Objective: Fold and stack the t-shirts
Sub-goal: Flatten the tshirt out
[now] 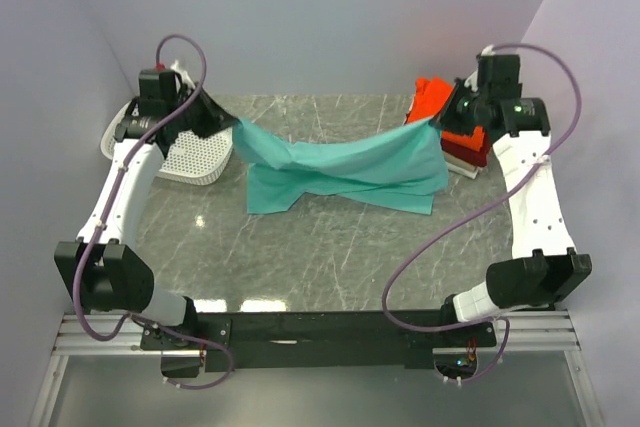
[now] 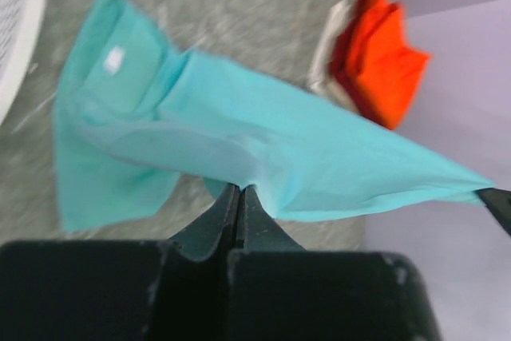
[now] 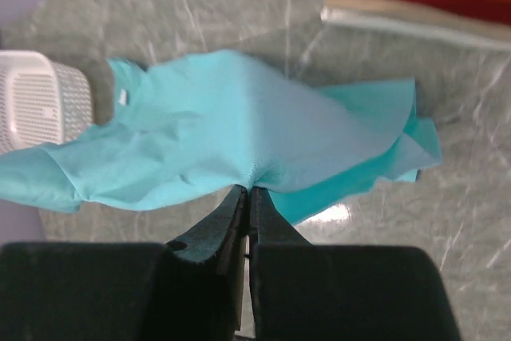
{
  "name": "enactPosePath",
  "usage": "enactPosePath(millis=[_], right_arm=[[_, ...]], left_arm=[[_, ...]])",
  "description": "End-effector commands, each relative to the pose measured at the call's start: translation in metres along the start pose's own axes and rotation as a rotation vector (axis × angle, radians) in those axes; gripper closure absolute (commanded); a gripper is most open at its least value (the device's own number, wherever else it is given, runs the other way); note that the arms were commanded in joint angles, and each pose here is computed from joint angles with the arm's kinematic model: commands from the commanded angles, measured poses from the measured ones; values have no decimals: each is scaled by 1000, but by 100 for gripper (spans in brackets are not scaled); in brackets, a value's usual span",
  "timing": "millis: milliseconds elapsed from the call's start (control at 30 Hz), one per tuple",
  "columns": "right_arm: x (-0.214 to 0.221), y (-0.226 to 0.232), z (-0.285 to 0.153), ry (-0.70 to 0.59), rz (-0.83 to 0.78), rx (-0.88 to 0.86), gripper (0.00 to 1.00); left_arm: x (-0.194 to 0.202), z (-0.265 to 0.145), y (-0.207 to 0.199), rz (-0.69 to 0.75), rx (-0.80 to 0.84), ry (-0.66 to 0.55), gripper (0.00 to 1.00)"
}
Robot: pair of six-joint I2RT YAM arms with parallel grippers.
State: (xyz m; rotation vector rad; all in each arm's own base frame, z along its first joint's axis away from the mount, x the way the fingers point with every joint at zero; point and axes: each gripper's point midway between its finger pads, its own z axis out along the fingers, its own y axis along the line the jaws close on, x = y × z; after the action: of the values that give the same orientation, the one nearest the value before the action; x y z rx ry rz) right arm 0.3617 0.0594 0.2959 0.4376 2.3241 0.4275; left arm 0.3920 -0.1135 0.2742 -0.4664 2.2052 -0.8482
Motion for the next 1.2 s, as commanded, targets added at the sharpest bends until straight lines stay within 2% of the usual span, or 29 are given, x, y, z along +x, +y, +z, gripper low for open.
enactPosePath(millis=[0,133,267,367,467,500,533,567,600,767,900,967,1067,1167], right_arm=[[-46,21,-38,-140,-31,-56,100],[-85,49,-65,-245,-17,-149,100],[-115,68,-98,-344,-41,-229,100],[-125,80,-123,-438,-98,-283,100],[-118,77,-133,-501,-145,-296,100],[-109,66,-115,-474,-140,-271,100],[-101,63,-121,-487,-157,-269,100],[-93,57,-116,-467,-155,-256,100],[-76,43,-101,-421,-138,-214,100],[-30,1,-67,-291,-68,-87,100],[-28,-1,-78,-321,-52,-77,100],[-44,6,-98,-387,-53,-82,100],[-60,14,-125,-473,-50,-93,100],[-84,31,-175,-625,-52,-142,100]], left_arm=[[-50,-25,-77,12,231,-114,100],[-93,-46,-132,-12,378,-197,100],[-132,-96,-189,24,573,-354,100],[-137,-119,-201,25,655,-406,100],[-129,-116,-185,23,641,-410,100],[-118,-98,-165,-7,593,-369,100],[-108,-101,-159,6,580,-365,100],[-100,-94,-148,-8,555,-350,100],[-91,-78,-116,-54,487,-329,100],[-53,-71,-66,-109,369,-281,100],[-57,-87,-70,-31,325,-310,100],[-66,-104,-84,2,331,-350,100],[-79,-133,-100,53,341,-448,100],[-94,-177,-127,85,385,-580,100]])
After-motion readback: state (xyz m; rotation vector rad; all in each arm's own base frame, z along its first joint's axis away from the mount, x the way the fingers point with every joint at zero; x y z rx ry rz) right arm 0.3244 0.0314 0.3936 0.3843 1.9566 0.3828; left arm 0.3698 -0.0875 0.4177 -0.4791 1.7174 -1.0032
